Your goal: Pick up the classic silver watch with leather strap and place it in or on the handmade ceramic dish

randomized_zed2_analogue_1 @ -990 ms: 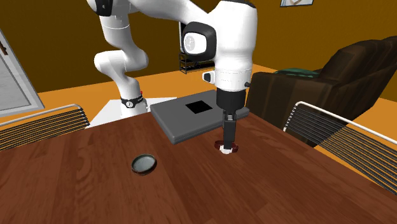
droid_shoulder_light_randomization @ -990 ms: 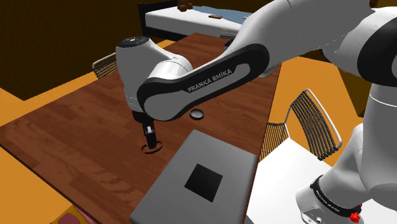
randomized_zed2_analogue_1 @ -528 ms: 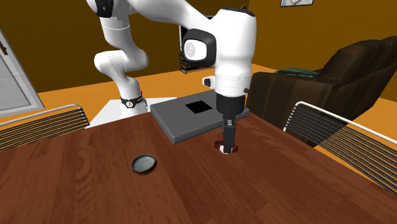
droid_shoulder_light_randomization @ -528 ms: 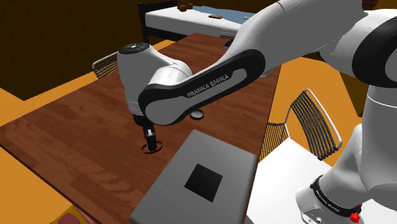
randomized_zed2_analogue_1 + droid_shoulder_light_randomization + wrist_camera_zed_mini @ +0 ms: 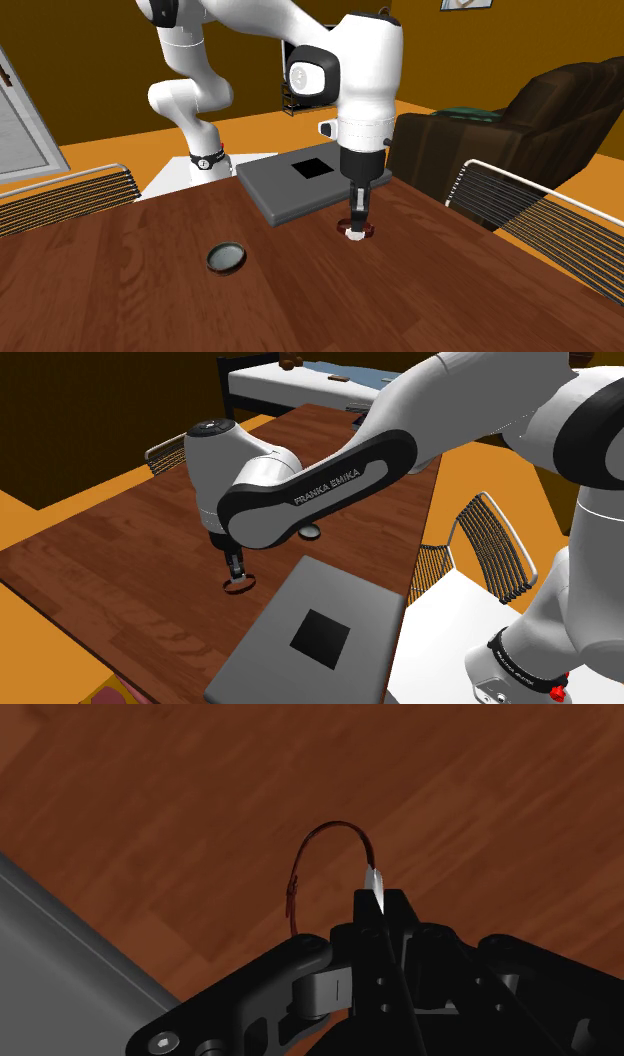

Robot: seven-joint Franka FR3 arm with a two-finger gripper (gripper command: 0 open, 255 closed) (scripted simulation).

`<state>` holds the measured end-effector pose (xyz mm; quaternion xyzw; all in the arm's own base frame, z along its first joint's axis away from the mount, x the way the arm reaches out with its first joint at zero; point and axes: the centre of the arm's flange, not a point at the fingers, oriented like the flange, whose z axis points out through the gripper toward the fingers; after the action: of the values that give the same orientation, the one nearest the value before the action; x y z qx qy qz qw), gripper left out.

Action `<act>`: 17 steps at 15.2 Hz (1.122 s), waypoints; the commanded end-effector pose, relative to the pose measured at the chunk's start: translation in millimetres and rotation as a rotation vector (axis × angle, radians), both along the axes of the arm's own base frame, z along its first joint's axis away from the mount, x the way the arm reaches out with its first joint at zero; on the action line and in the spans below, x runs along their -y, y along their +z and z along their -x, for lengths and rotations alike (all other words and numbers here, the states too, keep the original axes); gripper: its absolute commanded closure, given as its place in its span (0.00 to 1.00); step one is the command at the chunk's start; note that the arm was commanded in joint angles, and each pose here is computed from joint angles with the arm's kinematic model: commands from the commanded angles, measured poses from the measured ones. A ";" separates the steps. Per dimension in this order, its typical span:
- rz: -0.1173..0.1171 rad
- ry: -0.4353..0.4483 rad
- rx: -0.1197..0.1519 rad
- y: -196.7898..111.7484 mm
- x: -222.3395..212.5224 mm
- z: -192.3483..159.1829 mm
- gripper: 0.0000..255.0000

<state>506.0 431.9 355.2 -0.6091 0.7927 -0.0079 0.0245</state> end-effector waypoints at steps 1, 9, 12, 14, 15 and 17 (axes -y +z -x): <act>0.000 0.000 0.000 -0.1 0.0 0.0 1.00; 0.000 0.000 0.000 26.2 0.0 0.1 1.00; 0.000 0.000 0.000 42.1 0.0 0.1 1.00; 0.000 0.000 0.000 52.6 0.0 0.1 1.00; 0.000 0.000 0.000 57.9 0.0 0.1 1.00; 0.000 0.000 0.000 68.5 0.0 0.1 1.00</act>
<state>505.9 432.1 418.3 -0.6091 0.7927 -0.0079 0.0247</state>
